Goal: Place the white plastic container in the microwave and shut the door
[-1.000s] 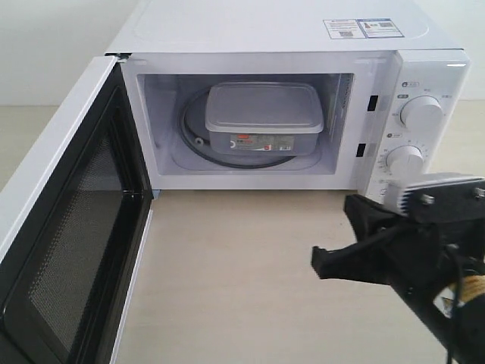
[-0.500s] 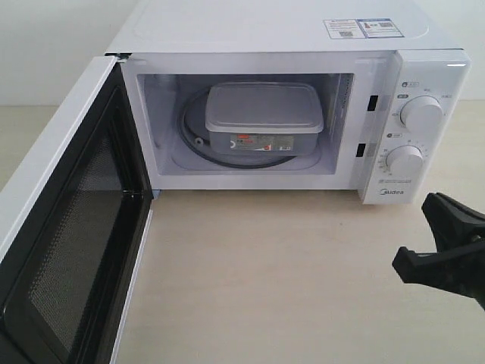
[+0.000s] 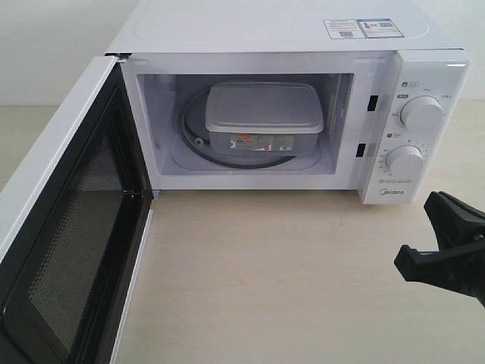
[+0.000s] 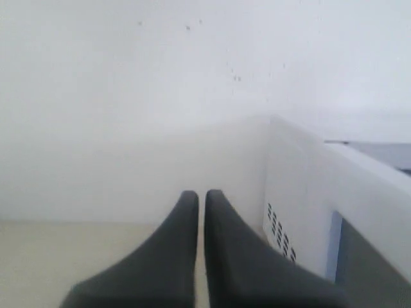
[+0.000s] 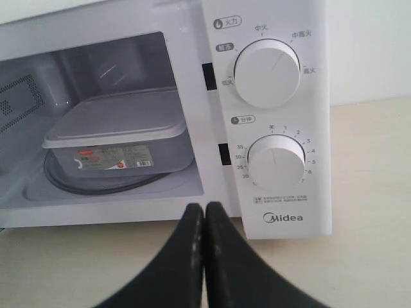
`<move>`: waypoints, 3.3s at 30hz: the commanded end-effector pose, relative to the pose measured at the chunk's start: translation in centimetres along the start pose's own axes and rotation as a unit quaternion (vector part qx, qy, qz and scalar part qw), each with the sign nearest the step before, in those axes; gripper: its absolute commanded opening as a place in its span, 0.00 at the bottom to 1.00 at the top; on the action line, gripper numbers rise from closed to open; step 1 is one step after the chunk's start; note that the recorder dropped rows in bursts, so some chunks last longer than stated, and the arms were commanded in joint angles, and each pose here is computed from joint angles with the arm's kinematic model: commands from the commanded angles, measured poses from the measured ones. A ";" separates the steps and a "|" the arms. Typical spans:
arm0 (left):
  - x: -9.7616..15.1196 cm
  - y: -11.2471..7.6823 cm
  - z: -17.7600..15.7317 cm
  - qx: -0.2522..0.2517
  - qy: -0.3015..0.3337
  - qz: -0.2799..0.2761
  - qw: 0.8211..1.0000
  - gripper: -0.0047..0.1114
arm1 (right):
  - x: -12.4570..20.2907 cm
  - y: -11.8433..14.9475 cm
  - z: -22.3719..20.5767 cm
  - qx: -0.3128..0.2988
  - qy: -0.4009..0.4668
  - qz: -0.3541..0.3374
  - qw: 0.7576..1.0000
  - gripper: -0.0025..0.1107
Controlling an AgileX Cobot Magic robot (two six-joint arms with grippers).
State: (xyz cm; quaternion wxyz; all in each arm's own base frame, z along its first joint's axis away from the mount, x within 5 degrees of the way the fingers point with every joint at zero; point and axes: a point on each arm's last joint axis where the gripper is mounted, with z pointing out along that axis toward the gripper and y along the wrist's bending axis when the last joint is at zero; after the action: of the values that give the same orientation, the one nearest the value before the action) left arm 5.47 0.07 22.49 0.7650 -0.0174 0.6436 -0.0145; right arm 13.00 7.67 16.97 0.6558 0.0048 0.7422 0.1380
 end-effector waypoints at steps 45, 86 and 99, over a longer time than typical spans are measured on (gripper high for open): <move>-10.7 -1.0 5.6 0.012 0.150 -0.052 0.987 0.08 | 0.1 -1.5 -0.3 0.078 0.000 0.023 0.997 0.02; -7.6 -6.4 13.6 0.397 0.489 0.004 0.776 0.08 | 0.1 -1.5 -0.3 0.078 0.002 -0.003 0.997 0.02; -4.8 -9.1 16.4 0.424 0.482 -0.008 0.767 0.08 | 0.0 -2.0 -0.4 0.103 0.002 0.009 0.995 0.02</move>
State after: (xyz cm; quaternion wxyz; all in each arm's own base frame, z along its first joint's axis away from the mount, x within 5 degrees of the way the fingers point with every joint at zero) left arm 19.92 -7.94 30.75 0.2725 0.3119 0.8595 -0.2996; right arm 13.05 5.83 16.40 0.6443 0.0762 0.7578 0.0688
